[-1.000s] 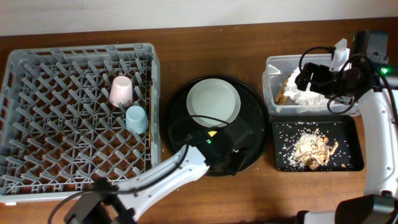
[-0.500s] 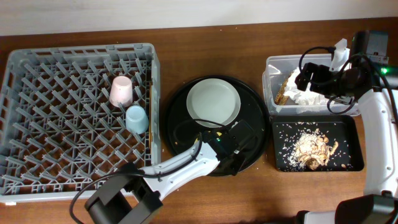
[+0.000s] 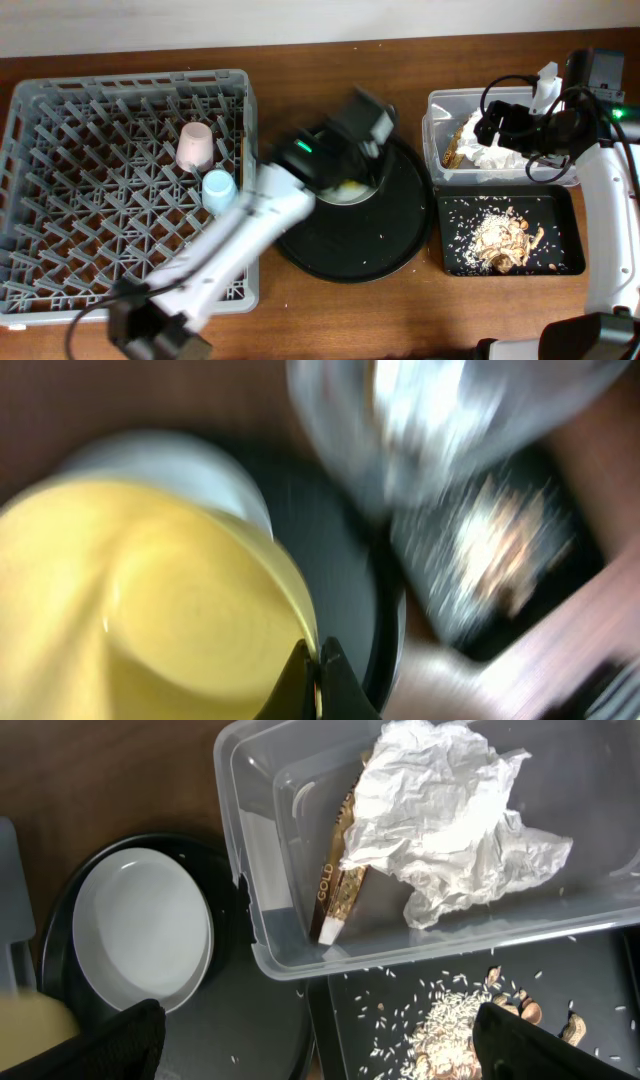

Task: Sort waste into correct bins and load items into the dishwasher rack
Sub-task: 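Grasp the yellow bowl and place it in the rack with the left gripper, then grasp the white plate and stand it upright in the rack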

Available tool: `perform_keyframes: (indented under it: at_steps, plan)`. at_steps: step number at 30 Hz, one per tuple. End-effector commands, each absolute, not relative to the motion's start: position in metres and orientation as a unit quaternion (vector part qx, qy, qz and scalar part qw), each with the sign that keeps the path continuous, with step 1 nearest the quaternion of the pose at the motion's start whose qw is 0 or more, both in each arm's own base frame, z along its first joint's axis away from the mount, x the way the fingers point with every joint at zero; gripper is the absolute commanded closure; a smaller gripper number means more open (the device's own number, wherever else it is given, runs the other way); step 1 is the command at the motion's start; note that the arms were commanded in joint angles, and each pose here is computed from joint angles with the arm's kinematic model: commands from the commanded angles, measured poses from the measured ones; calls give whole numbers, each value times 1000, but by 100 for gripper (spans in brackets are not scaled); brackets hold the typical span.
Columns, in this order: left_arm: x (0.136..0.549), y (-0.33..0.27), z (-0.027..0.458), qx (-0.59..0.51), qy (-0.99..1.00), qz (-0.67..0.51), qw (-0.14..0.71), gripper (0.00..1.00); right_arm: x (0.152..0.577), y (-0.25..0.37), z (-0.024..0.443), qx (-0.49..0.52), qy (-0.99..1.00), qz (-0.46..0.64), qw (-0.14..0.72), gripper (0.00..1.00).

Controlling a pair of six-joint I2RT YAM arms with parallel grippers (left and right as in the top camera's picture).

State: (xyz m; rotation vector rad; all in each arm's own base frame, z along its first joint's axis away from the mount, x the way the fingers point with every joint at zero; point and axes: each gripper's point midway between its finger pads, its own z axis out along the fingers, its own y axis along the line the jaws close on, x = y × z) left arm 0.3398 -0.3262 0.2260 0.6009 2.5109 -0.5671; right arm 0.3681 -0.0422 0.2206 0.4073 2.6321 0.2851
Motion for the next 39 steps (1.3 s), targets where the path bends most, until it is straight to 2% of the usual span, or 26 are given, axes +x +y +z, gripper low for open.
perform_keyframes:
  at_steps: [1,5,6,8,10,15,22,25,26,27,28,29,30,34,37,38,39]
  plan:
    - [387,-276,332,181,866,-346,313,100,370,-45,222,154,955,100,232,1]
    - [451,-189,352,96,813,-484,309,100,370,-45,222,153,955,100,232,1]
    - [473,-160,341,76,789,-538,286,100,370,-45,222,154,955,100,232,1]
    - [494,-138,325,66,763,-588,260,100,370,-45,222,154,955,100,232,1]
    - [518,-114,285,35,732,-652,193,100,370,-45,222,154,955,100,232,1]
    - [546,-64,200,-51,716,-686,119,100,370,-45,222,154,955,100,232,1]
    - [550,-11,189,-91,711,-682,144,98,370,-45,222,154,955,100,232,1]
    - [555,6,186,-105,716,-670,168,79,370,-45,222,154,955,100,232,1]
    - [556,14,186,-99,718,-663,185,51,370,-45,222,154,955,100,232,1]
    - [556,22,185,-100,719,-659,197,38,370,-45,222,154,955,100,232,1]
    - [556,32,184,-106,719,-655,204,34,370,-45,222,153,955,100,232,1]
    - [556,40,184,-112,719,-652,210,22,370,-45,222,153,955,100,232,1]
    - [557,54,183,-125,720,-646,221,1,370,-45,222,154,955,100,232,1]
    - [553,94,187,-158,717,-633,245,1,370,-45,222,154,955,100,232,1]
    - [543,91,242,-130,721,-619,283,1,370,-45,222,153,955,100,232,1]
    - [535,74,281,-98,728,-603,311,1,370,-45,222,154,955,100,232,1]
    - [529,62,299,-83,733,-592,326,1,370,-45,222,154,955,100,232,1]
